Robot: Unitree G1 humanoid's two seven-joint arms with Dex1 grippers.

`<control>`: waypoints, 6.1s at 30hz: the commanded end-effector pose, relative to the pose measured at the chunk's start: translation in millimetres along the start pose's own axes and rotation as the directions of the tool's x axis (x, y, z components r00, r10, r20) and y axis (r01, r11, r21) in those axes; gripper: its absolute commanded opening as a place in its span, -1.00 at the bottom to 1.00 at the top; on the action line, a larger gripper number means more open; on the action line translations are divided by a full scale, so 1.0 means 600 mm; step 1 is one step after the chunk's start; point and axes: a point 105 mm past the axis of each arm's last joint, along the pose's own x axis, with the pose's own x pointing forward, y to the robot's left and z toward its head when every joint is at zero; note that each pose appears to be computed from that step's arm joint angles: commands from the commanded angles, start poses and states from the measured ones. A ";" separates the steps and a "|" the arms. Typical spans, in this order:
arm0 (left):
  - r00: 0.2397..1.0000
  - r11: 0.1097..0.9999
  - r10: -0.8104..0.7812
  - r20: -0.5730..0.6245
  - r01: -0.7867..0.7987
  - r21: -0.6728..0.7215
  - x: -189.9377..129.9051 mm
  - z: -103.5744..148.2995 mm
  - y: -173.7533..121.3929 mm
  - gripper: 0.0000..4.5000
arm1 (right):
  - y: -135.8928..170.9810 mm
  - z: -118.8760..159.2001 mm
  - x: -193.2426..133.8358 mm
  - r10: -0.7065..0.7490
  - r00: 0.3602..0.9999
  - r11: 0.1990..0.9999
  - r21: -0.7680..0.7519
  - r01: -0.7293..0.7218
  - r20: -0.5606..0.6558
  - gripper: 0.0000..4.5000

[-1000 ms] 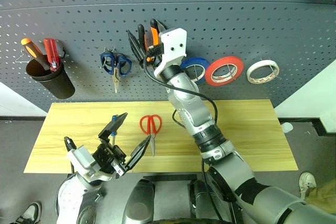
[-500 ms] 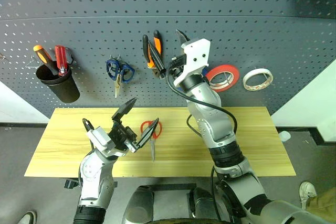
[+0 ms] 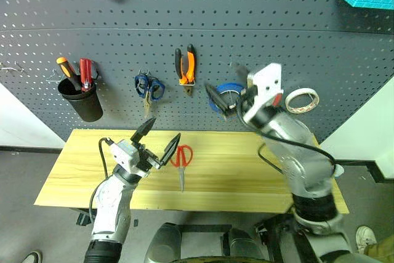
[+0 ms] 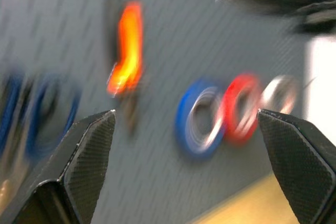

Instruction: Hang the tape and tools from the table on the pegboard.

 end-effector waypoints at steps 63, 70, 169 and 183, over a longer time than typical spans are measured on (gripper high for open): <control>0.563 0.915 0.130 -0.816 -0.385 -0.120 0.046 -0.209 -0.086 1.00 | 0.145 -0.067 -0.054 0.327 0.898 0.944 0.055 -0.326 -0.295 0.98; 0.476 0.918 0.152 -0.866 -0.392 -0.055 0.028 -0.231 -0.092 1.00 | 0.145 -0.063 -0.051 0.322 0.903 0.946 0.051 -0.321 -0.285 0.98; 0.951 0.963 0.180 -0.252 -0.119 0.241 0.040 -0.047 -0.080 -0.57 | 0.121 -0.071 -0.044 0.298 0.911 0.951 0.008 -0.308 -0.287 1.00; 0.976 0.872 0.216 0.034 -0.208 0.444 0.020 0.018 -0.048 -0.57 | 0.104 -0.023 -0.065 0.328 0.945 0.944 0.038 -0.328 0.014 1.00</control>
